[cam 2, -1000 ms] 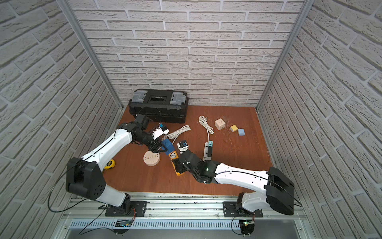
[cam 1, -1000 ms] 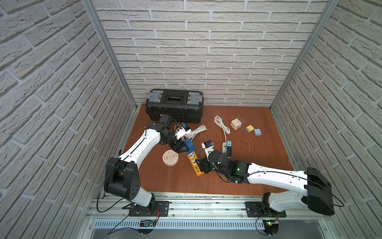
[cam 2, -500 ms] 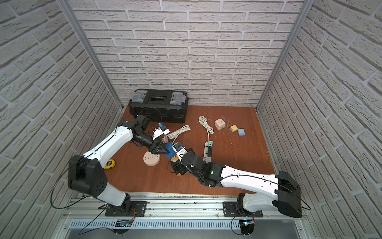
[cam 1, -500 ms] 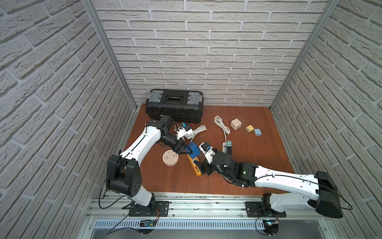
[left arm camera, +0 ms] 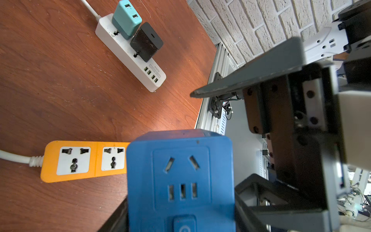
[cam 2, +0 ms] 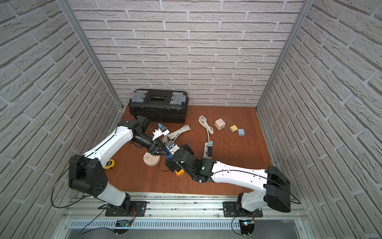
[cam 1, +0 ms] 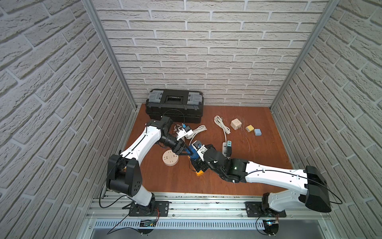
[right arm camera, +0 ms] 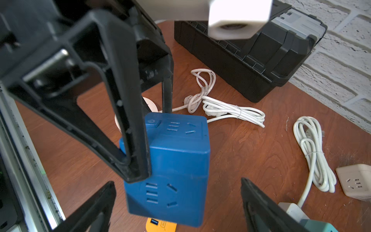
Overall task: Pull the plug off the socket
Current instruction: Place the plug at the center of the board.
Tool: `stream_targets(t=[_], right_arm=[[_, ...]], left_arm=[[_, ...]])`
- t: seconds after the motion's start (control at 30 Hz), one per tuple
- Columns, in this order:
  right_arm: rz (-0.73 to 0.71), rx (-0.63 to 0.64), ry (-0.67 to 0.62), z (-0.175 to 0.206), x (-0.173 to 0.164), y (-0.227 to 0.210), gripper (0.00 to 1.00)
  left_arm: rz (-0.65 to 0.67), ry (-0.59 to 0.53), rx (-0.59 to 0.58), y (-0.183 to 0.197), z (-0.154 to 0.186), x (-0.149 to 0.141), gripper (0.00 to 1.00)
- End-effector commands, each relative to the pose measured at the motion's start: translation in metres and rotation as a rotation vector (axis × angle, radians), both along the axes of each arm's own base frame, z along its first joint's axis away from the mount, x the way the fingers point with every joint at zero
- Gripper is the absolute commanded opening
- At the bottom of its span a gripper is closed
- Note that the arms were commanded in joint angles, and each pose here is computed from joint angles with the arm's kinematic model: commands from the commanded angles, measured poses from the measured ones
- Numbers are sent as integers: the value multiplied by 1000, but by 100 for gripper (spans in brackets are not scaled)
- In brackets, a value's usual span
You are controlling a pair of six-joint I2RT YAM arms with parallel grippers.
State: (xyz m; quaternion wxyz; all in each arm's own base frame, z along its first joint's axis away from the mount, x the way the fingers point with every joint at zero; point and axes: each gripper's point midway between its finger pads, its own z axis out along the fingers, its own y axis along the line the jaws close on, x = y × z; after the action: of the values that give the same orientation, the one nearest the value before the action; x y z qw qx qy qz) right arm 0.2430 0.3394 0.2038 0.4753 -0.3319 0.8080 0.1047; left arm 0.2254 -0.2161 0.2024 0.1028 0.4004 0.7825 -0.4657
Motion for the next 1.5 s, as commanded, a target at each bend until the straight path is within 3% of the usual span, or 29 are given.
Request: stream_targets(t=[0.0, 0.27, 0.33, 0.43, 0.6, 0.67, 0.7, 0.77, 0.9, 1.23, 1.47], right_arm=[[-1, 19, -35, 14, 4, 9, 97], [-4, 23, -49, 12, 11, 22, 95], [-8, 17, -52, 11, 13, 24, 90], [-15, 18, -57, 11, 15, 25, 74], [-25, 42, -66, 16, 15, 21, 24], [-25, 43, -64, 17, 14, 19, 6], [-22, 42, -62, 17, 12, 19, 3], [-22, 43, -53, 17, 11, 17, 3], [-50, 41, -38, 15, 8, 5, 3], [-280, -26, 25, -2, 19, -74, 3], [-657, -7, 161, -13, 58, -187, 3]], left_arm=[[-15, 5, -57, -4, 14, -3, 0], [-33, 24, -74, -4, 15, -9, 0], [-36, 23, -76, -4, 15, -10, 0], [-36, 20, -71, -3, 14, -10, 0], [-36, 6, -61, -2, 11, -10, 0], [-31, -8, -46, -1, 7, -9, 17], [-29, -17, -38, 0, 6, -8, 28], [-19, -44, -12, 2, 2, -6, 57], [33, -147, 49, 11, 2, 7, 98], [368, -419, 216, 65, 27, 71, 98], [547, -487, 203, 101, 20, 76, 98]])
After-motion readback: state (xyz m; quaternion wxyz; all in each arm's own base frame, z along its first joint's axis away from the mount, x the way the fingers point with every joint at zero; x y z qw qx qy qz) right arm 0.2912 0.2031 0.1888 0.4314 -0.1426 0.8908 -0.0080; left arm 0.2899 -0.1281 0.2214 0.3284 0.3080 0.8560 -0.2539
